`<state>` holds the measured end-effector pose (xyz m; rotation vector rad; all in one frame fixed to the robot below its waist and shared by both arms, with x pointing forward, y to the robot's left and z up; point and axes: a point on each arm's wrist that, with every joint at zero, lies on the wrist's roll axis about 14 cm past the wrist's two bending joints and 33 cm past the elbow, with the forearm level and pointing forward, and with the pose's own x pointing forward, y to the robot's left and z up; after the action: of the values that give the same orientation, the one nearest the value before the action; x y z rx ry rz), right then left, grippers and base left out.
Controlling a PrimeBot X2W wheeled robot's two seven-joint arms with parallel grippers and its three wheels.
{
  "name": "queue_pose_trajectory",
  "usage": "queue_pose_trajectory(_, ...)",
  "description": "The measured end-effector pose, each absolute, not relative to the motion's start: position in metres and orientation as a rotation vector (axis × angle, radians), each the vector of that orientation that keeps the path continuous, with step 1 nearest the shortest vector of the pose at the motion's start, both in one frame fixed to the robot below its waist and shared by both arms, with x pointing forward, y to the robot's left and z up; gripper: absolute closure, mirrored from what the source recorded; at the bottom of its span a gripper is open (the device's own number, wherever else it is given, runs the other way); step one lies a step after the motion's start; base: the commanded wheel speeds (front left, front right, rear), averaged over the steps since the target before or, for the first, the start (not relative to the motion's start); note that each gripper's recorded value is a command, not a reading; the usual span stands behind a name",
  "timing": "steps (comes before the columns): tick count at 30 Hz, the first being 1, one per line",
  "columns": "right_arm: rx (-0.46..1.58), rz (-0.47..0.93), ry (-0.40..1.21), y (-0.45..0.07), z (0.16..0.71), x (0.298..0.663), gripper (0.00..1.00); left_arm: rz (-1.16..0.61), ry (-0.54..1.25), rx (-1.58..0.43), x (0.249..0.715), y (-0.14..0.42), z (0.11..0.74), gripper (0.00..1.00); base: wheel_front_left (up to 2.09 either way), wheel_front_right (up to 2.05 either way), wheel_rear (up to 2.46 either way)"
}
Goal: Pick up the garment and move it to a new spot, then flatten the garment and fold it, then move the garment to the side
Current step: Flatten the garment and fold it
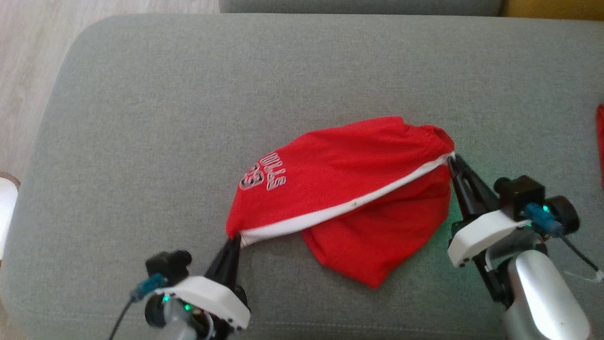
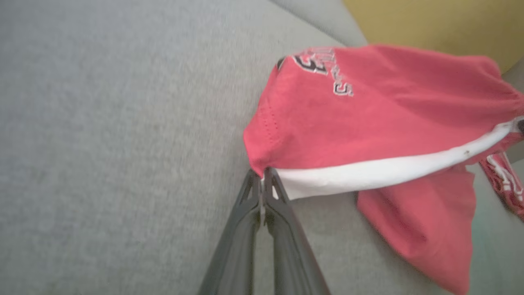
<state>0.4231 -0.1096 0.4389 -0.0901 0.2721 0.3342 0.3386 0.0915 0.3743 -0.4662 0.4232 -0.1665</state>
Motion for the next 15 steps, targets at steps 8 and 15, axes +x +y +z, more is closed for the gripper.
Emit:
queue_pose_trajectory(8,-0.011,0.285,-0.012,-0.115,0.514,0.433,1.0,-0.192,0.084,-0.476,0.377,0.108,0.47,1.0,0.0,0.0,0.0)
queue_pose_trajectory(15,0.016,0.251,-0.293,-0.127,0.603,0.419,1.0,-0.299,-0.217,-0.41,0.383,0.107,0.57,1.0,0.0,0.0,0.0)
